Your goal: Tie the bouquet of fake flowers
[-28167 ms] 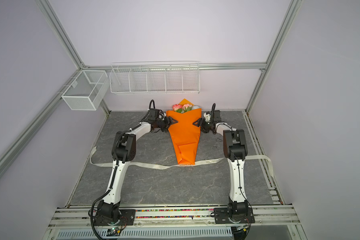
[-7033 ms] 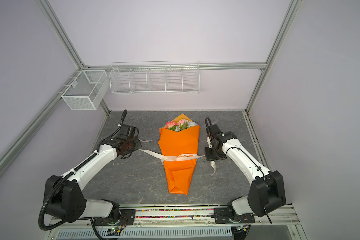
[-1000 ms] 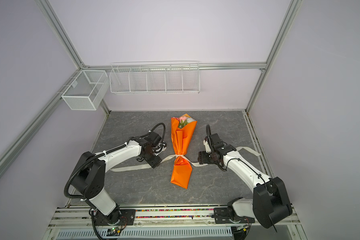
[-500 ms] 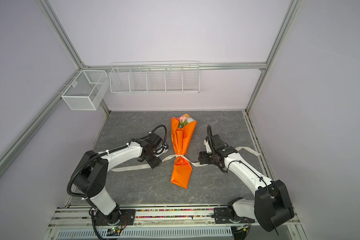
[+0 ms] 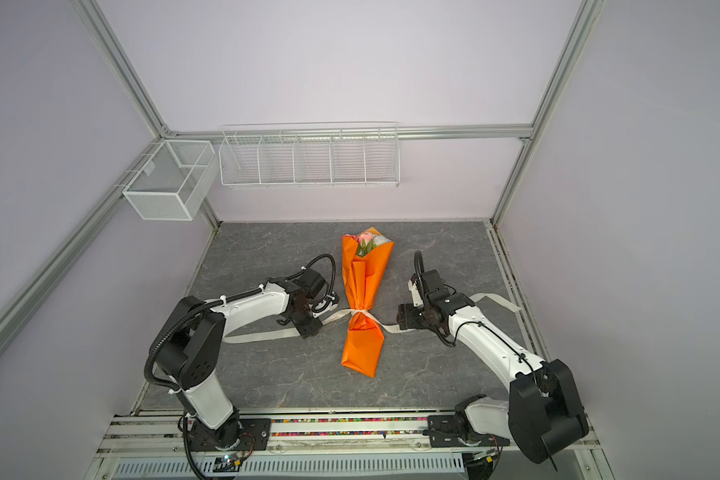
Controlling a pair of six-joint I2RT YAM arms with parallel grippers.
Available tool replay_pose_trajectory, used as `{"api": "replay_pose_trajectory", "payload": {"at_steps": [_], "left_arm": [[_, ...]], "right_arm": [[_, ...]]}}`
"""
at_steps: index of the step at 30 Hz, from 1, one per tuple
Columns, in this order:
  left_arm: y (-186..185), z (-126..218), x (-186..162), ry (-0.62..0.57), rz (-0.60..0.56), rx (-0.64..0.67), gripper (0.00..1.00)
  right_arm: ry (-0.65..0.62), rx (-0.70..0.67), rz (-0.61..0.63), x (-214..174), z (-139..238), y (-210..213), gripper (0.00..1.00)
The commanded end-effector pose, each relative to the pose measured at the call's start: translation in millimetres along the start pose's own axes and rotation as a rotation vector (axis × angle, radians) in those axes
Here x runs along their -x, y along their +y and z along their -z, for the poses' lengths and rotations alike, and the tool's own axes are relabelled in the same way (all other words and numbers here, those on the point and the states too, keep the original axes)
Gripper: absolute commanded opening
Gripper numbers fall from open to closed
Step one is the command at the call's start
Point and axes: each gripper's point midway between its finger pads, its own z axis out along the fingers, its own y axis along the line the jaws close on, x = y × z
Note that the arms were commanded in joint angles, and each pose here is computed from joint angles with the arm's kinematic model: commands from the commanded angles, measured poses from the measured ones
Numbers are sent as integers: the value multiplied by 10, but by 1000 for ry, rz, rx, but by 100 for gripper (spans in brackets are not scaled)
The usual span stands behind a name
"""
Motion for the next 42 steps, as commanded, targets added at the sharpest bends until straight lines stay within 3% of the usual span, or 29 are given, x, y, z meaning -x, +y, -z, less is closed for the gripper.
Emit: {"api": "replay_pose_trajectory", "payload": {"at_steps": [1,5,10,18,24,27,32,37,42], "left_arm": [[-87,-37,-81,67,-36,-54,43],[-73,-59,-121,99,-34,-50,32],[-47,90,-9,41,-10,-36,16],[-11,608,394,-180,85,-26,11],[-33,955,671,-350,152,-51,9],[-24,1064,708,-394,181,-44,8],[-69,934,495,-344,160,-30,29],[-42,601,52,-100,76,18,46],[-77,330,-183,55,2,-6,49]], "right_arm": [[28,-5,-11,-90,-61,-38,73],[43,7,0,-114,-94,-22,73],[52,14,16,-147,-122,-20,74],[34,25,47,-133,-131,-7,74],[-84,258,182,-105,-93,355,76],[-167,179,199,-10,-101,252,78],[-184,133,226,88,-21,231,78],[-224,77,218,132,74,146,78],[-242,36,208,156,143,82,78]]}}
